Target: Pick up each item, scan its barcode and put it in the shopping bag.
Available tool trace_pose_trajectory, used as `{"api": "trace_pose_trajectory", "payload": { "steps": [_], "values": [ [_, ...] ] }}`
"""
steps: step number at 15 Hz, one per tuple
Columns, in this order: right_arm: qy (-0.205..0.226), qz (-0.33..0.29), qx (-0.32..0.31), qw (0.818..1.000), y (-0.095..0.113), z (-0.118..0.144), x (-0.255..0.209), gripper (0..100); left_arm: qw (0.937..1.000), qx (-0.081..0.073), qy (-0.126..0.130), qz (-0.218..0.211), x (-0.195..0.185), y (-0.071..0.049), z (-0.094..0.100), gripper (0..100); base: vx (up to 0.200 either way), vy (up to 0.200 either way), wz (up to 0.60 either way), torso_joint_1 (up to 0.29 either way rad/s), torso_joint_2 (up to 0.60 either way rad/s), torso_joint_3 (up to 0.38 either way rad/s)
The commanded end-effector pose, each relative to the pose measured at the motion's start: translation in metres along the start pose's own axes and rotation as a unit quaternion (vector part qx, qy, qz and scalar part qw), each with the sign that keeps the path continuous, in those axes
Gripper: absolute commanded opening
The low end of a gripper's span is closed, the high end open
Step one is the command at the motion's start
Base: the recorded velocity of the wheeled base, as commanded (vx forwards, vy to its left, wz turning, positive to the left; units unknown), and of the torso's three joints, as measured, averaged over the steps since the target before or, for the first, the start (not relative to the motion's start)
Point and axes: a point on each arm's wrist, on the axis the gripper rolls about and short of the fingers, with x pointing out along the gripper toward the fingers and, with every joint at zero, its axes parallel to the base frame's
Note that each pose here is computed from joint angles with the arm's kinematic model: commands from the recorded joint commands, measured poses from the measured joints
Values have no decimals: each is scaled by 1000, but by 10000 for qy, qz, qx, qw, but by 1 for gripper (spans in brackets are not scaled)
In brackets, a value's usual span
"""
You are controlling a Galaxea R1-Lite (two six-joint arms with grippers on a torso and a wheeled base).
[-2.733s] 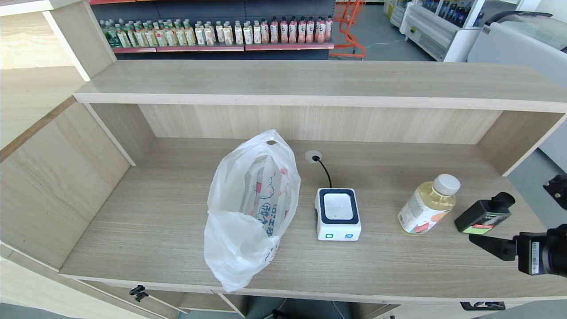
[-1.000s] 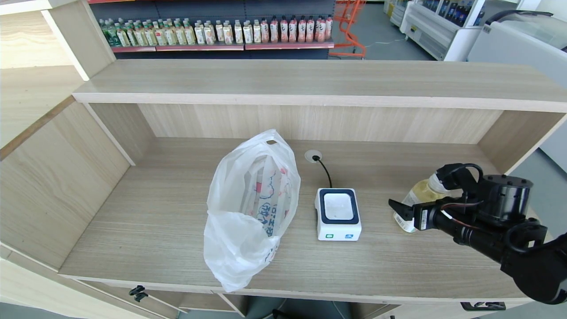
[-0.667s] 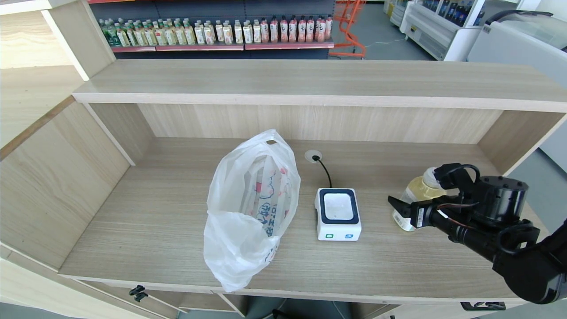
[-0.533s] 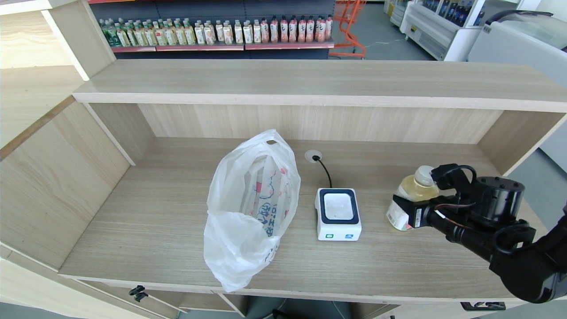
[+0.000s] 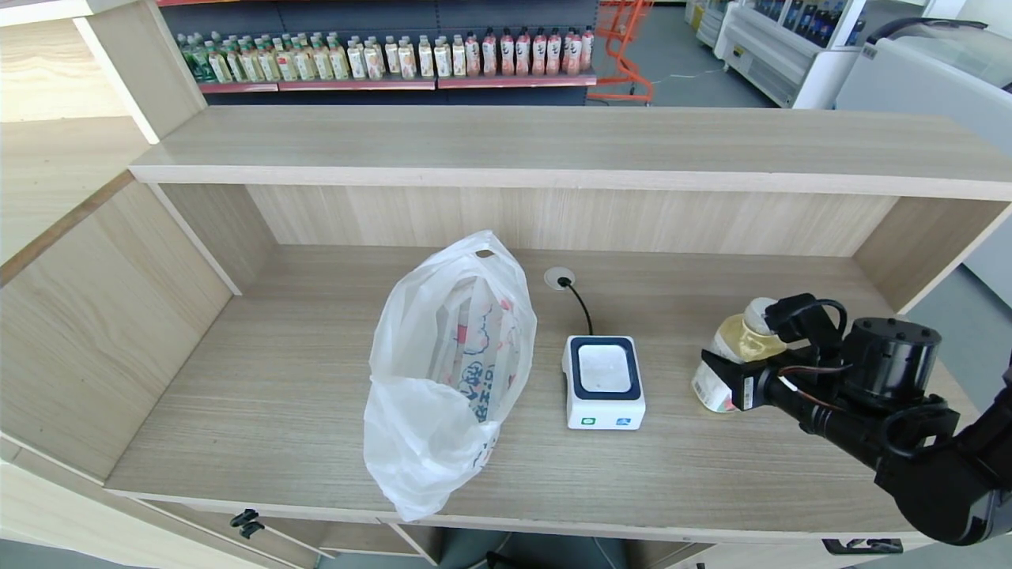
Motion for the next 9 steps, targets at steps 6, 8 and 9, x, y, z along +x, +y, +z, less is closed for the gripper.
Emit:
{"api": "trace_pose_trajectory", "payload": {
  "steps": [6,8,9],
  "values": [
    [-636,1116,1172,9848,-12,119,-94,0,10000,0,-1,2,0,0,0,100,0,0,0,0,0,0],
    [-811,2246,1139,9644,-7,133,-134,0,10000,0,-1,2,0,0,0,100,0,0,0,0,0,0],
    [-866,2601,1102,9554,-6,133,-144,0,10000,0,-1,2,0,0,0,100,0,0,0,0,0,0]
  ]
}}
